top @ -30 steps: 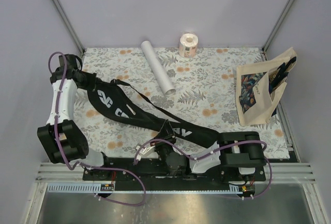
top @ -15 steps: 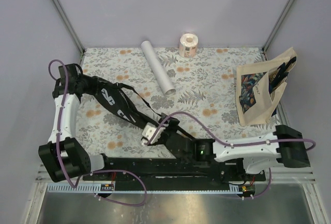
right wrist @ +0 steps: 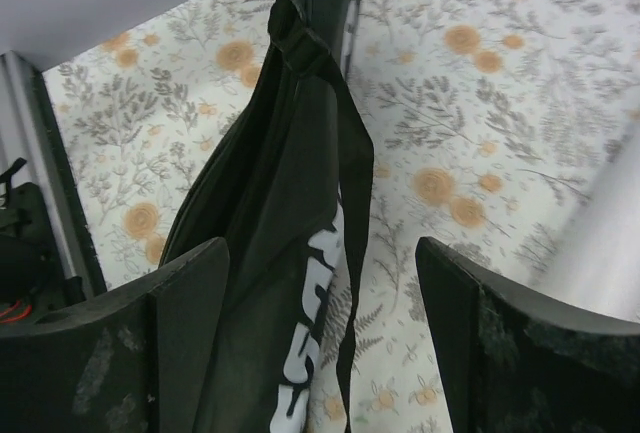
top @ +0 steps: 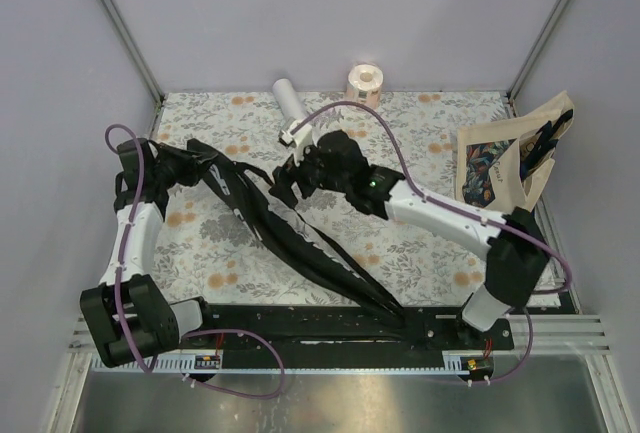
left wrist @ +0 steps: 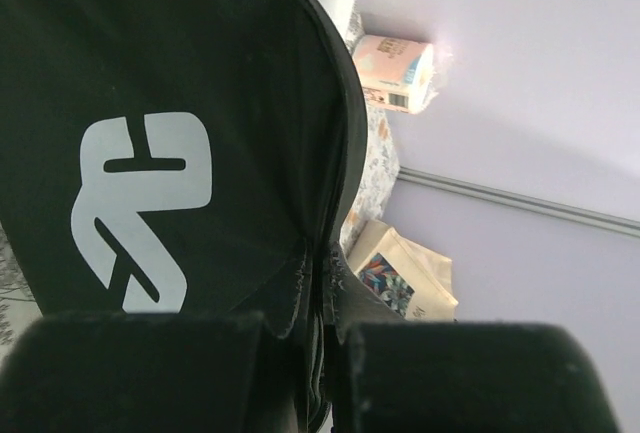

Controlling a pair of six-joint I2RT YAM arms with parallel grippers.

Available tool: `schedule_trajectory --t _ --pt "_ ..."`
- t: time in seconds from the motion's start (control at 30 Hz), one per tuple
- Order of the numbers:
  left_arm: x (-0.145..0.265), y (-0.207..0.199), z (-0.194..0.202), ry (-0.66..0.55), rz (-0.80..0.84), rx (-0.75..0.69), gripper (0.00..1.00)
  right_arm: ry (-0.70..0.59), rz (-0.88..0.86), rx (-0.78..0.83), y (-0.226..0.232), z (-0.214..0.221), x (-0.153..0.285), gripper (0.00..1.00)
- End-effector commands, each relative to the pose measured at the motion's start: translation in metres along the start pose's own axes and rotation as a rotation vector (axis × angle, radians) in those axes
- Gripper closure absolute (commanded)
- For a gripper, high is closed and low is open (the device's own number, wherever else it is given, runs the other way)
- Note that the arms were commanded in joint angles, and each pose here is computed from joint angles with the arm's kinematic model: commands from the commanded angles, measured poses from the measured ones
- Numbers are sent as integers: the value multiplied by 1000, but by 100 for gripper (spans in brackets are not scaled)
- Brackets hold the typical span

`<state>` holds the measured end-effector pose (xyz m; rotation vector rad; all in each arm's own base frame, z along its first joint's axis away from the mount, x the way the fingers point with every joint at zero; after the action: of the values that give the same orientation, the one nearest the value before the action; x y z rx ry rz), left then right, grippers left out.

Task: Pack up the badminton gear
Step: Zip the racket bag at the center of the board.

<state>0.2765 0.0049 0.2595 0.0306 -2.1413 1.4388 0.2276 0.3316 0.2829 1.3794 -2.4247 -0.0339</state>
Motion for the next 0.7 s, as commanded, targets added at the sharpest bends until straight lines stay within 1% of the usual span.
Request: schedule_trajectory --t 0.0,0.07,0.17,0.27,0.3,0.33,0.37,0.4,0.47,0.5,0.57,0.63,0.67 --pt "0 -19 -7 -11 219 -47 100 93 -239 -130 -10 -7 -32 16" --pt "-1 -21 -10 -33 222 -71 100 134 -234 -153 -25 4 -52 17" --pt "-4 -21 -16 -68 217 -95 100 177 -247 -168 -35 15 -72 17" --pt "-9 -15 -21 -107 208 -79 100 208 -260 -177 -40 22 -86 18" --pt "-11 -12 -23 -116 209 -64 100 219 -285 -186 -40 23 -87 21" --pt "-12 -12 -24 -122 219 -59 100 237 -321 -196 -38 23 -87 28" --pt "-15 -9 -25 -125 216 -54 100 251 -347 -203 -36 22 -84 37" --pt "-17 -8 -25 -130 209 -53 100 254 -375 -210 -32 17 -78 49" --pt "-20 -3 -26 -141 185 -48 100 238 -409 -257 -22 4 -66 67" --pt "-21 -1 -27 -150 176 -50 100 230 -436 -302 -15 -4 -59 71" --pt "-23 3 -27 -162 162 -53 100 197 -476 -347 6 -15 -47 72" --pt "-25 4 -27 -170 157 -52 100 177 -508 -351 33 -18 -41 65" --pt "-25 5 -27 -171 156 -48 100 199 -489 -363 45 -12 -43 62"
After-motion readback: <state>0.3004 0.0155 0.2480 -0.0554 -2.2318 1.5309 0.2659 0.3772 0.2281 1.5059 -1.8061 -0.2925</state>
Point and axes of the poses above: each gripper's point midway between its finger pads, its own x axis back along the fingers, its own y axis along the line the jaws close on, z = x × y, the point moved 10 cm from there along x, back along the fingers, and after that the axes turned 8 degrees about -x, right-handed, at the moved point
